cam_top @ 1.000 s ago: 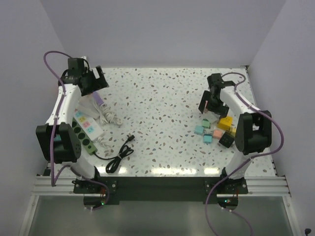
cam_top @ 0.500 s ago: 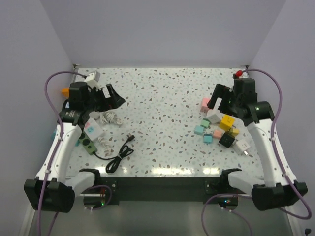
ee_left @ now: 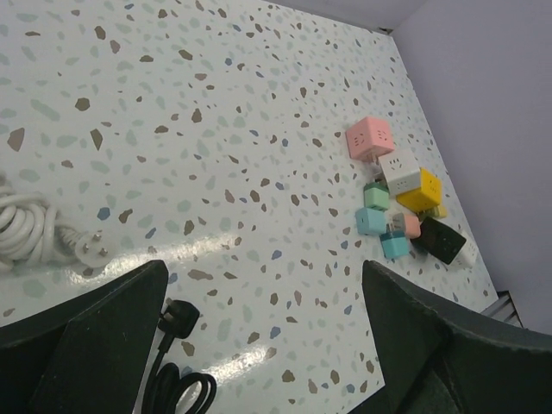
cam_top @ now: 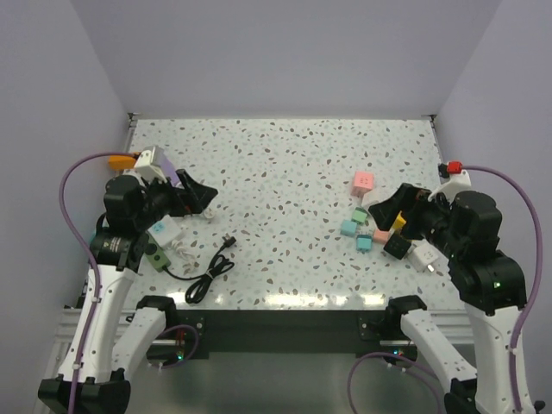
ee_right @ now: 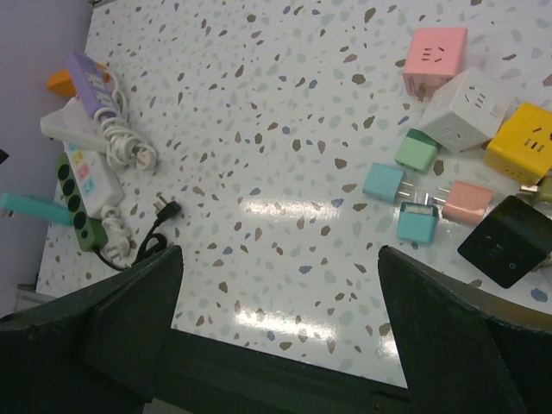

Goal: Pull the plug off the socket

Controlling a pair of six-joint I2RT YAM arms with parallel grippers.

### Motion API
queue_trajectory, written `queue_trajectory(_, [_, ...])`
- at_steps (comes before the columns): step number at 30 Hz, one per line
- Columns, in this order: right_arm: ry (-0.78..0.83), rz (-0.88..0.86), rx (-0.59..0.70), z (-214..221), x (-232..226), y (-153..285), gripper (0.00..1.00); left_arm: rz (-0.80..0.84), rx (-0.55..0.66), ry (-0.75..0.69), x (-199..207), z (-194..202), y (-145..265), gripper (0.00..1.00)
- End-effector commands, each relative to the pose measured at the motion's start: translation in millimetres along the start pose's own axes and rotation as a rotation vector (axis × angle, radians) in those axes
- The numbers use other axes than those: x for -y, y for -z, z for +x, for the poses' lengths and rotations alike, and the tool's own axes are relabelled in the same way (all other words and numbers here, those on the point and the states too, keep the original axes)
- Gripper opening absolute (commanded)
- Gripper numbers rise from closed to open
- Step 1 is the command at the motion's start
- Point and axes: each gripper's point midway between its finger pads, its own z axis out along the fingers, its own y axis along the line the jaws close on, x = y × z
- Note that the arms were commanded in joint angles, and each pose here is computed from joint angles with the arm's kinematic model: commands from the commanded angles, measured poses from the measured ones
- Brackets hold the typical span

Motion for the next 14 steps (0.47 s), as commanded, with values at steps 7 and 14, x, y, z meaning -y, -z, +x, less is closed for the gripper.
queue_trajectory(7, [0.004, -0.015, 0.023, 0, -7, 31, 0.98, 0.138, 0.007, -0.037, 36, -15, 9, 1.0])
queue_trajectory(14, [0.014, 0.093, 0.043, -9, 7, 27, 0.98, 0.22, 0.015, -0.055, 54, -20, 14, 1.0])
